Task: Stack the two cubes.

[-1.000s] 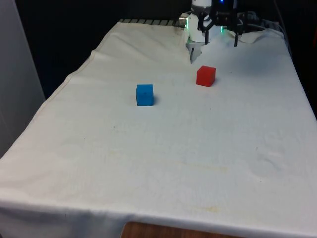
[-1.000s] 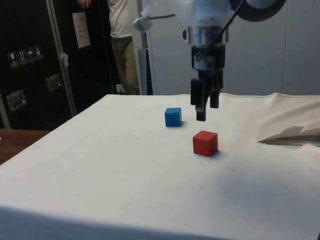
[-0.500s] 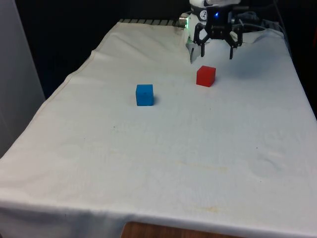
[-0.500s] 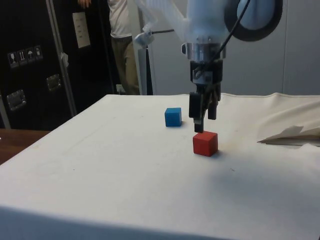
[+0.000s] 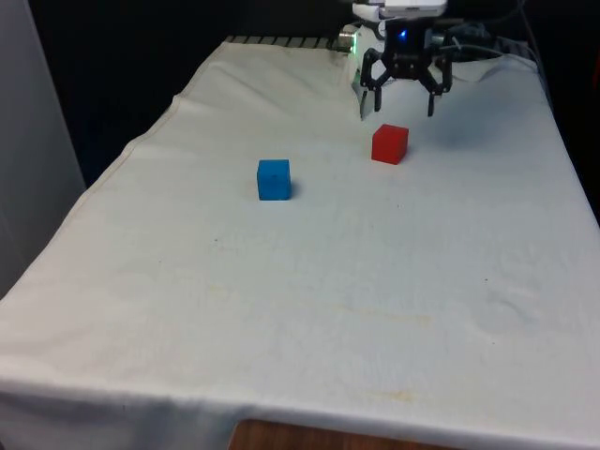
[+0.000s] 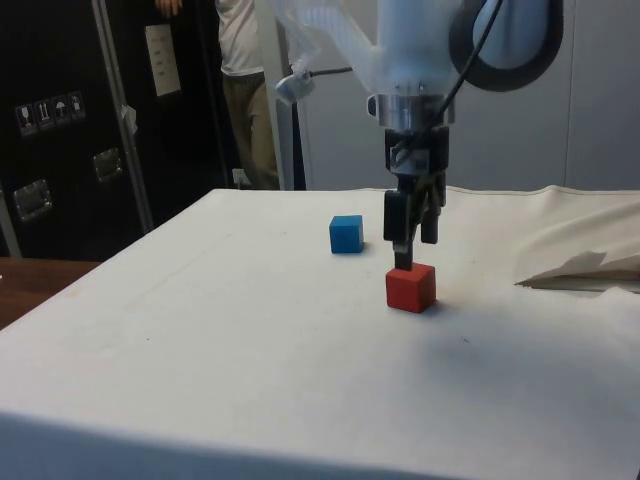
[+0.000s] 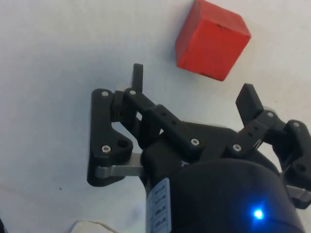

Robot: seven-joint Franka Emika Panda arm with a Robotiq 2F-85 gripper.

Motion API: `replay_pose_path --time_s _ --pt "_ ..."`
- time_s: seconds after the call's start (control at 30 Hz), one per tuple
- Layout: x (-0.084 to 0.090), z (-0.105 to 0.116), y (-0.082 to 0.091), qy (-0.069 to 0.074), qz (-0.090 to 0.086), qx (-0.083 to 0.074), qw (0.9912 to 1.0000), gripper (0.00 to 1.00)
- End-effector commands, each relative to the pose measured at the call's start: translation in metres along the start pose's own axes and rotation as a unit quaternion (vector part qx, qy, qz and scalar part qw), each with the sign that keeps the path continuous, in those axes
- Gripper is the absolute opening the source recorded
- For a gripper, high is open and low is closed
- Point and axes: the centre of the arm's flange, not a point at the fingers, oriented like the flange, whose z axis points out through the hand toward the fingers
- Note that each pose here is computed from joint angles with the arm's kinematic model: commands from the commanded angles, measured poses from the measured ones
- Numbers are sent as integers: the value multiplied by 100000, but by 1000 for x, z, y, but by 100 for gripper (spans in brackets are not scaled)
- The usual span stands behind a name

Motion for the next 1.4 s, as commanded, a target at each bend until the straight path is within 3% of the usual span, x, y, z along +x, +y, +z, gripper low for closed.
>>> replay_pose_path --time_s 0.0,0.2,0.53,1.0,1.13,1.37 --pt "1 3 4 254 -89 36 100000 100" --pt "5 12 18 -220 -31 -61 100000 100" --pt "11 19 21 -693 -226 -208 99997 100" --pt "15 37 22 596 -753 284 99995 100" --pt "14 42 25 209 -916 -330 99995 100" --pt "14 50 25 518 -1225 -82 99991 100"
